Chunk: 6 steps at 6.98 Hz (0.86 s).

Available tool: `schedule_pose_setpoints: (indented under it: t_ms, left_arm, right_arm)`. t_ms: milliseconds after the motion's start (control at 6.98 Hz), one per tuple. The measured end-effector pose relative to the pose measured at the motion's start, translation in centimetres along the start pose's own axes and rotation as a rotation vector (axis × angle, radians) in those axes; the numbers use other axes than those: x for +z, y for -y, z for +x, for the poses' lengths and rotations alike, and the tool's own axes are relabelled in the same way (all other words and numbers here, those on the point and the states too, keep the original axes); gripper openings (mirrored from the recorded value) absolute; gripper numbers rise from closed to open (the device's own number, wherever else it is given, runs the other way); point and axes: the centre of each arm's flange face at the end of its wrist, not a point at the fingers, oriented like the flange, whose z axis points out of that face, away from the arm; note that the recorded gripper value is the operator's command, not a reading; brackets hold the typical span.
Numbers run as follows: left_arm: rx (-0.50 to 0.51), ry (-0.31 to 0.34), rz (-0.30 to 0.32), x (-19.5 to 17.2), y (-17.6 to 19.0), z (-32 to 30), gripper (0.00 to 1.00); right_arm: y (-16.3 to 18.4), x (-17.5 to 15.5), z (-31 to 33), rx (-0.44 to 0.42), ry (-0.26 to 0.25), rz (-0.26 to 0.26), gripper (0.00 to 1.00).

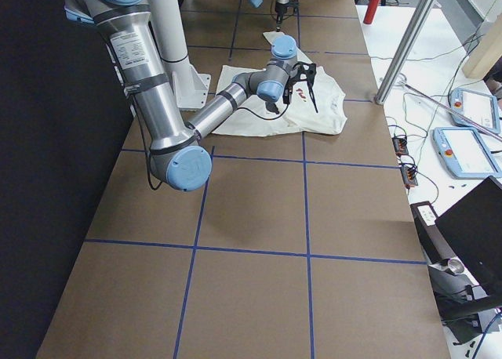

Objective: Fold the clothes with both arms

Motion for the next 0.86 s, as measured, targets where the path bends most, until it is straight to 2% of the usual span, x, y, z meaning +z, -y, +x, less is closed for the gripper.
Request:
schedule_pose_setpoints:
  t_ms: [286,573,859]
  left_arm:
    - [0.019,-0.074,-0.001,-4.8,0.7,5.8,0.00]
    - [-0.100,-0.187,-0.013,-12.5,5.4,20.8,0.00]
    - [-0.238,-0.264,-0.027,-16.1,8.1,37.2,0.00]
  right_arm:
    - [-0.7,-1.1,0.7,-0.002,0.006,-0.001,1.00]
    - [-1.5,-3.3,2.9,-0.014,0.005,0.001,1.00]
    - [-0.4,-6.3,7.6,-0.054,-0.015,-0.017,1.00]
